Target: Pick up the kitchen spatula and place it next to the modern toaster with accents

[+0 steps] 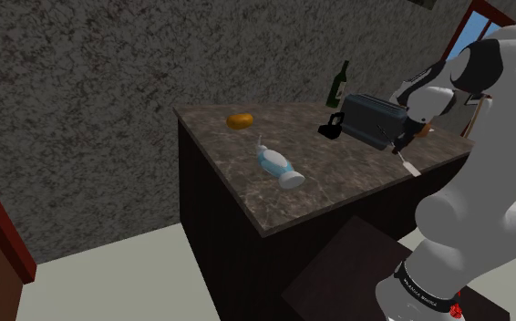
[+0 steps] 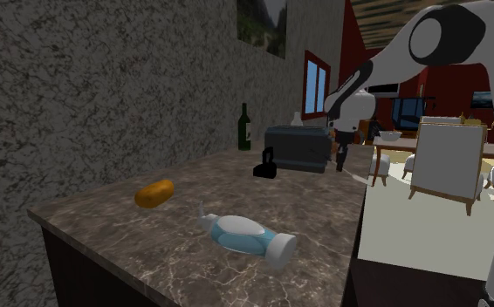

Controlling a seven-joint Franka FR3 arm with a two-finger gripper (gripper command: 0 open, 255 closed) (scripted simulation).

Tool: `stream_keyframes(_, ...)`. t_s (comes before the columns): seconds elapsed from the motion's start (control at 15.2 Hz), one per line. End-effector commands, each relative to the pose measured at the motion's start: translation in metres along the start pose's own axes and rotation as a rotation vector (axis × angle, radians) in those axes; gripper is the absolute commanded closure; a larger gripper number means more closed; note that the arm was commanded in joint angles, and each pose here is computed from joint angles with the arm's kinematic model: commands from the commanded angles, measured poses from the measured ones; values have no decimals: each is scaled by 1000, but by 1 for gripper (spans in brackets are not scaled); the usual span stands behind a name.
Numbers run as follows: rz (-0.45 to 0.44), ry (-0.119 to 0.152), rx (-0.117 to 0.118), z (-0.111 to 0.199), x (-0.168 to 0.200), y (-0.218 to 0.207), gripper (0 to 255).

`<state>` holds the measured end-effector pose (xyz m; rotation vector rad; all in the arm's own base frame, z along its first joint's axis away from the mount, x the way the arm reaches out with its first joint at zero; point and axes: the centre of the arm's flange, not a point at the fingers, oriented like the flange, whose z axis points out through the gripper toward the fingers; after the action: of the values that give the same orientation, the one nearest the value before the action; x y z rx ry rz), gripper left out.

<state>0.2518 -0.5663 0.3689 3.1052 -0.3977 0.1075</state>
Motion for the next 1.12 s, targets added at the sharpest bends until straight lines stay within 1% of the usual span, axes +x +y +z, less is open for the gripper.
stream_keyframes(0.0, 3, -3, 1, 13, -2, 1, 255)
stream_keyframes(0.07, 3, -3, 1, 18, -2, 1, 255)
stream_keyframes(0.53, 3, -3, 1, 18, -2, 1, 255)
stream_keyframes(0.59, 3, -3, 1, 18, -2, 0, 0)
stream_keyframes(0.92, 3, -3, 1, 18, -2, 1, 0)
stream_keyframes(1.06, 3, -3, 1, -8, -2, 1, 0)
